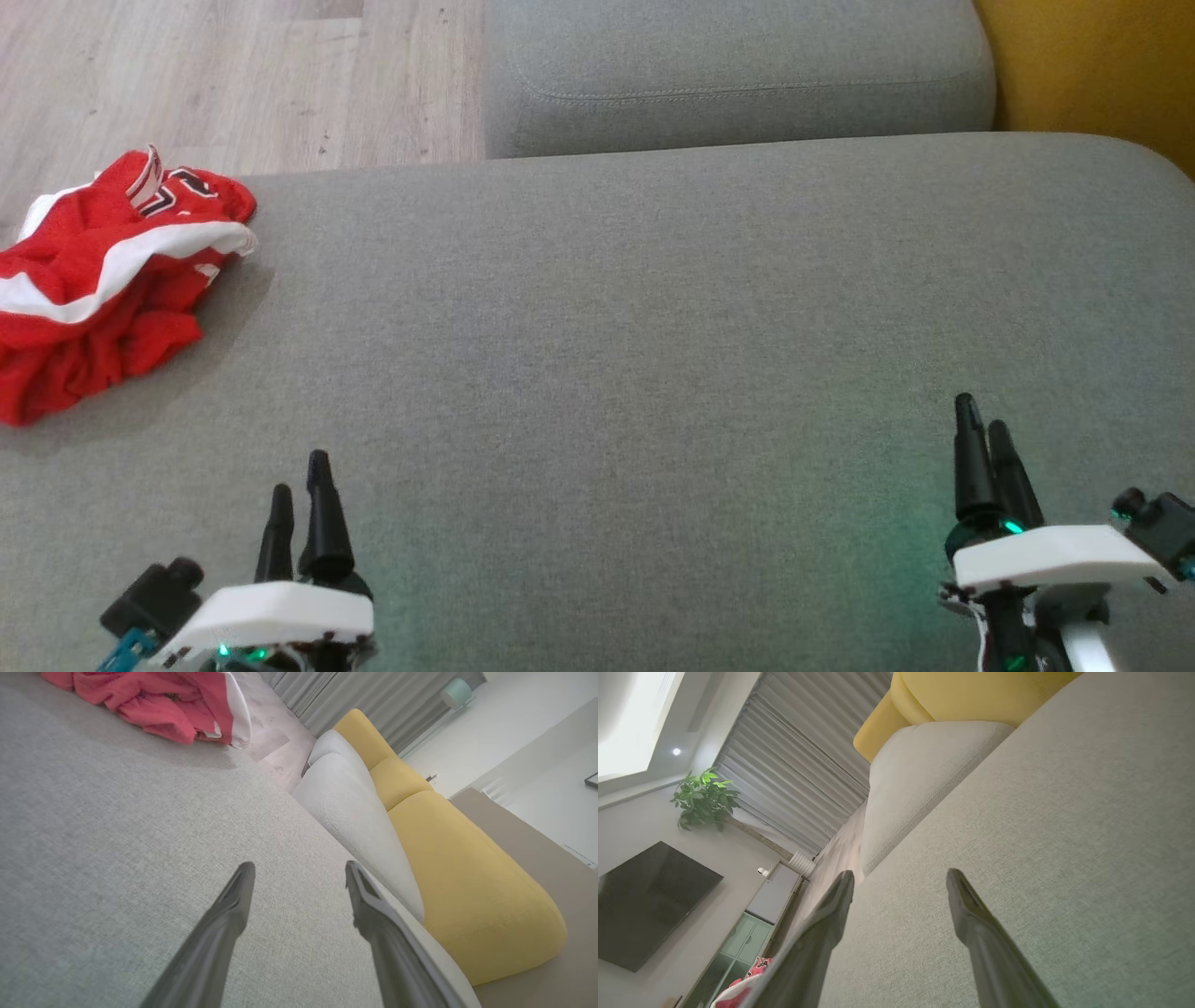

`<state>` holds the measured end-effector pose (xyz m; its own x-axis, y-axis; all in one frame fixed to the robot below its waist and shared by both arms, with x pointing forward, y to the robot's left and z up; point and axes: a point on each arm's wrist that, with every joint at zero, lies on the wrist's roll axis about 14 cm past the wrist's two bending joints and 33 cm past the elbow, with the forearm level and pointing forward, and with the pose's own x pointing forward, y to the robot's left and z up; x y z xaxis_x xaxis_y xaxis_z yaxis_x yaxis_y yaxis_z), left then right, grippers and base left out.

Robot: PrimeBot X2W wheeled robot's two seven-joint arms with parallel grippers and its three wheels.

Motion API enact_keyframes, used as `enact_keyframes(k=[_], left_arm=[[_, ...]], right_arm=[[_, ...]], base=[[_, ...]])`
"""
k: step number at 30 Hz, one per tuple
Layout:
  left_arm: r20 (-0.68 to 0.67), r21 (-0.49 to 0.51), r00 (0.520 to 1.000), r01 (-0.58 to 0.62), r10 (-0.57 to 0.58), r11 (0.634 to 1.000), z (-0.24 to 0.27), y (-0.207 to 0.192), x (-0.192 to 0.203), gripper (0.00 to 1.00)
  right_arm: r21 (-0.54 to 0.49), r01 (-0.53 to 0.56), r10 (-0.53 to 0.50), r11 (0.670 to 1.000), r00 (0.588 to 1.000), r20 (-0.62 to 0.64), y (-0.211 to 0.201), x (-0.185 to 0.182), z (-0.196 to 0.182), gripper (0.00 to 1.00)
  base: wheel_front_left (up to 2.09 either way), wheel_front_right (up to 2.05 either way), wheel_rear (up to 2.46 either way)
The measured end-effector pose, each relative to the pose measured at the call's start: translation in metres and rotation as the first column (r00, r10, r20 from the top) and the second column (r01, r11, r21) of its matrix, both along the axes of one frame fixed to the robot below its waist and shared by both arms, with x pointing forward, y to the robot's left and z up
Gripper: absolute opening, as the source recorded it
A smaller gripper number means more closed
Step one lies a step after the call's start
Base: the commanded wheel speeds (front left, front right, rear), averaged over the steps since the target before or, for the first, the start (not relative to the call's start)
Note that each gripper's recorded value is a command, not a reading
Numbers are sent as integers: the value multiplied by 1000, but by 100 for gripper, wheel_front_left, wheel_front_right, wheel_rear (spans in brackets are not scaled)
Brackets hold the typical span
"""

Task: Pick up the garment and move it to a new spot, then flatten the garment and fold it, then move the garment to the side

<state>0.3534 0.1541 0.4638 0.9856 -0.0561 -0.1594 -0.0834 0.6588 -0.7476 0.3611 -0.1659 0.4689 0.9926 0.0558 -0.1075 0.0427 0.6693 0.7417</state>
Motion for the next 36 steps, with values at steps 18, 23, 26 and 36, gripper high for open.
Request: enact_keyframes(k=[18,23,26,36], left_arm=[[1,233,999,31,-32,972,-8,-5,-8,100],[10,291,999,31,-36,956,-7,-4,-8,100],[15,326,999,32,-39,945,-7,-4,-8,100],[5,428,998,61,-70,902,-14,-10,-12,100]], right_arm=[[-233,-73,81,970,996,24,17,-1,0,100],[-295,-88,102,951,994,30,21,-1,-1,100],[-333,-103,120,937,992,31,25,-2,-2,100],[-451,-129,168,883,985,47,34,-4,0,100]], base=[[0,0,0],[0,0,0],[0,0,0],[0,0,0]])
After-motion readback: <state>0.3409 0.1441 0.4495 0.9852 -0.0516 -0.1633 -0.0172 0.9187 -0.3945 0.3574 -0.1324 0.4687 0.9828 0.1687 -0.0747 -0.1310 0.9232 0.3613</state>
